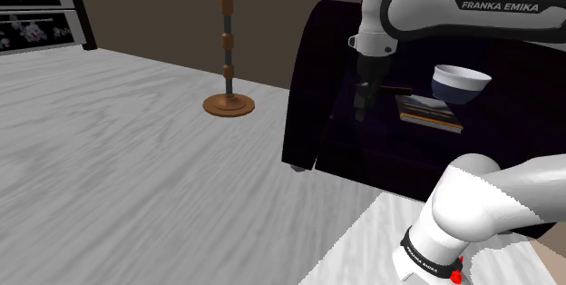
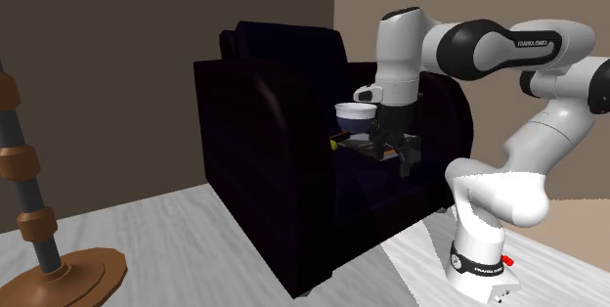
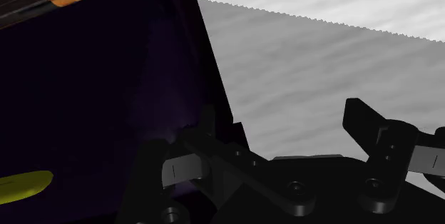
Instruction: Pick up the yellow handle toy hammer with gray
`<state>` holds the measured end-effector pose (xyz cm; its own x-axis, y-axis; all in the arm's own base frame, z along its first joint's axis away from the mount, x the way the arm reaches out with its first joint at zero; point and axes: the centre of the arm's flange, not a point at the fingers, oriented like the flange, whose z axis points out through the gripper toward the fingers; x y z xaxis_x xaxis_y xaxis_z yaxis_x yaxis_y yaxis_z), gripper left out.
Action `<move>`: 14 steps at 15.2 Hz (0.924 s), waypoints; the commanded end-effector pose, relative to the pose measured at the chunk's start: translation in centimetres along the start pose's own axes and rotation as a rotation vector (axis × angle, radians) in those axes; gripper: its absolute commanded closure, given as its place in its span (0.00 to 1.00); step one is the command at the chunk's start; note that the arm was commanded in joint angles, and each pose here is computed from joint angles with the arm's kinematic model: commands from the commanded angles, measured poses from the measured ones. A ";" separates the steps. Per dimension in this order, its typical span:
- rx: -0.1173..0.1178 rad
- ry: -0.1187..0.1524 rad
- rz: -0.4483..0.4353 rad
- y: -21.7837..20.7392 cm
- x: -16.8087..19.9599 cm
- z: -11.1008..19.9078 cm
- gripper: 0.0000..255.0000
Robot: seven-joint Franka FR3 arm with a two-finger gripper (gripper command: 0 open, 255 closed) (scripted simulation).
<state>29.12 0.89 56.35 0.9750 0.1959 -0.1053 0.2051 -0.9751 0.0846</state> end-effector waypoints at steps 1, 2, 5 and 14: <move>0.000 0.000 0.000 0.0 0.0 0.0 0.00; 0.004 -0.001 0.051 0.9 1.0 -0.1 0.00; 0.015 -0.005 0.204 3.9 3.8 -0.6 0.00; 0.050 -0.017 0.662 14.9 9.1 -1.5 0.00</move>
<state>39.61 -9.67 57.34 0.9049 -0.3938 -0.1616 -0.3810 -0.9186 0.1053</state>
